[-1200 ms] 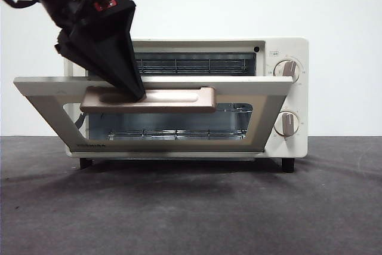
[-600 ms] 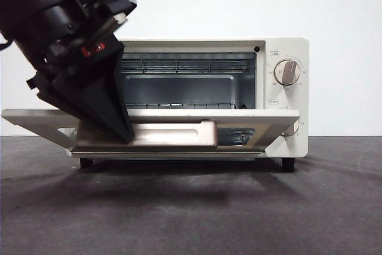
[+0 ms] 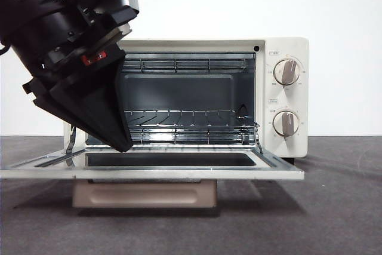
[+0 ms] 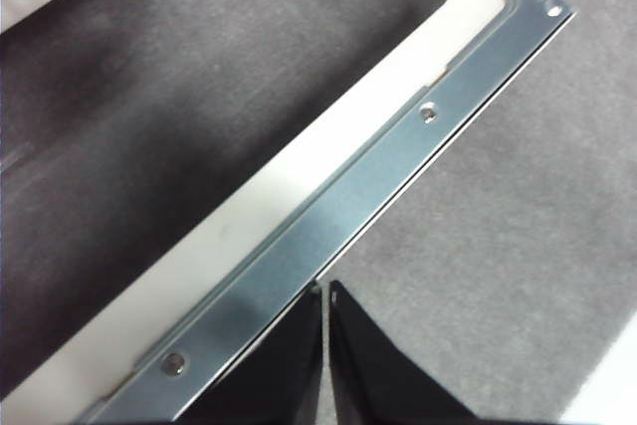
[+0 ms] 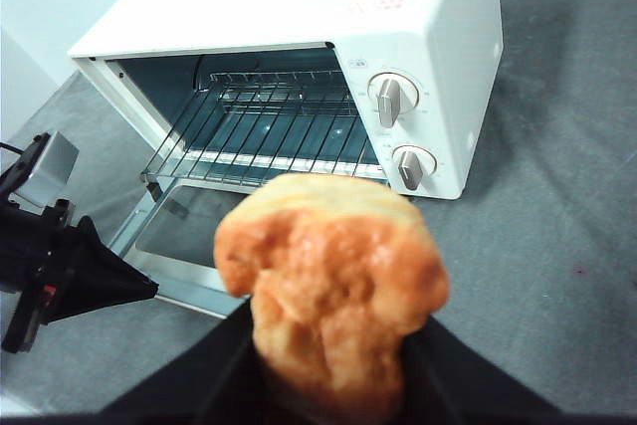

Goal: The left arm flap open the oven, the right arm pick bread and place it into oven, the left arm flap close the oven

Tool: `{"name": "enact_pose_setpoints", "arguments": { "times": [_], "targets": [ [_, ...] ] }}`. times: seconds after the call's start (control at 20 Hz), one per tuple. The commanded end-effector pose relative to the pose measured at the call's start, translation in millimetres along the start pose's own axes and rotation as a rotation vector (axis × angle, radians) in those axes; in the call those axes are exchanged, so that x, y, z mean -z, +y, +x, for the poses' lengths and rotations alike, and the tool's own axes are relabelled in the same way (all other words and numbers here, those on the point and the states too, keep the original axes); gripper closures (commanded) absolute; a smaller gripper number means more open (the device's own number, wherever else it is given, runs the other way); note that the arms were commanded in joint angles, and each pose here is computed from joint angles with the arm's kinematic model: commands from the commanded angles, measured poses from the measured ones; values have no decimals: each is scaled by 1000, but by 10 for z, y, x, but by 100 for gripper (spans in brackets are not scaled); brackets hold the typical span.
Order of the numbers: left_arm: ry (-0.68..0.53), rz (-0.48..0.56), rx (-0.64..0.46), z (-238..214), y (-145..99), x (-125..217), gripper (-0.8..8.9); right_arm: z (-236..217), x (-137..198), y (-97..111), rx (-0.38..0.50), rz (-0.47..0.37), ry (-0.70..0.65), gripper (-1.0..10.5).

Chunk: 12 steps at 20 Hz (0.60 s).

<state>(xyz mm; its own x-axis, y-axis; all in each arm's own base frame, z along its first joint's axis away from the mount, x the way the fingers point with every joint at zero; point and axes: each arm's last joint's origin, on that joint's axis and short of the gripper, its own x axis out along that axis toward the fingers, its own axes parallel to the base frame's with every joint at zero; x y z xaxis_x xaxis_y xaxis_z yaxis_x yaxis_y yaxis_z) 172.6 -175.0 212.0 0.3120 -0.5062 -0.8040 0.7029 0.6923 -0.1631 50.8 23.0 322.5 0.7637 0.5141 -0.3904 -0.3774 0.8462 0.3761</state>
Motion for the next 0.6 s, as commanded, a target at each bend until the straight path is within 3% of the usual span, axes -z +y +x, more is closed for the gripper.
{"name": "enact_pose_setpoints", "arguments": {
  "times": [0.05, 0.25, 0.4, 0.6],
  "targets": [
    [-50, 9, 10, -139, -52, -45, 798, -11, -27, 40, -91, -1, 12, 811],
    [-127, 20, 15, -627, -116, -20, 798, 151, -80, 44, -200, 33, 112, 811],
    [-262, 9, -3, -1091, -167, 21, 798, 371, -172, 56, -300, 42, 180, 811],
    [-438, -19, -97, -1660, -198, 156, 798, 765, -283, 155, -333, 46, 222, 811]
  ]
}}
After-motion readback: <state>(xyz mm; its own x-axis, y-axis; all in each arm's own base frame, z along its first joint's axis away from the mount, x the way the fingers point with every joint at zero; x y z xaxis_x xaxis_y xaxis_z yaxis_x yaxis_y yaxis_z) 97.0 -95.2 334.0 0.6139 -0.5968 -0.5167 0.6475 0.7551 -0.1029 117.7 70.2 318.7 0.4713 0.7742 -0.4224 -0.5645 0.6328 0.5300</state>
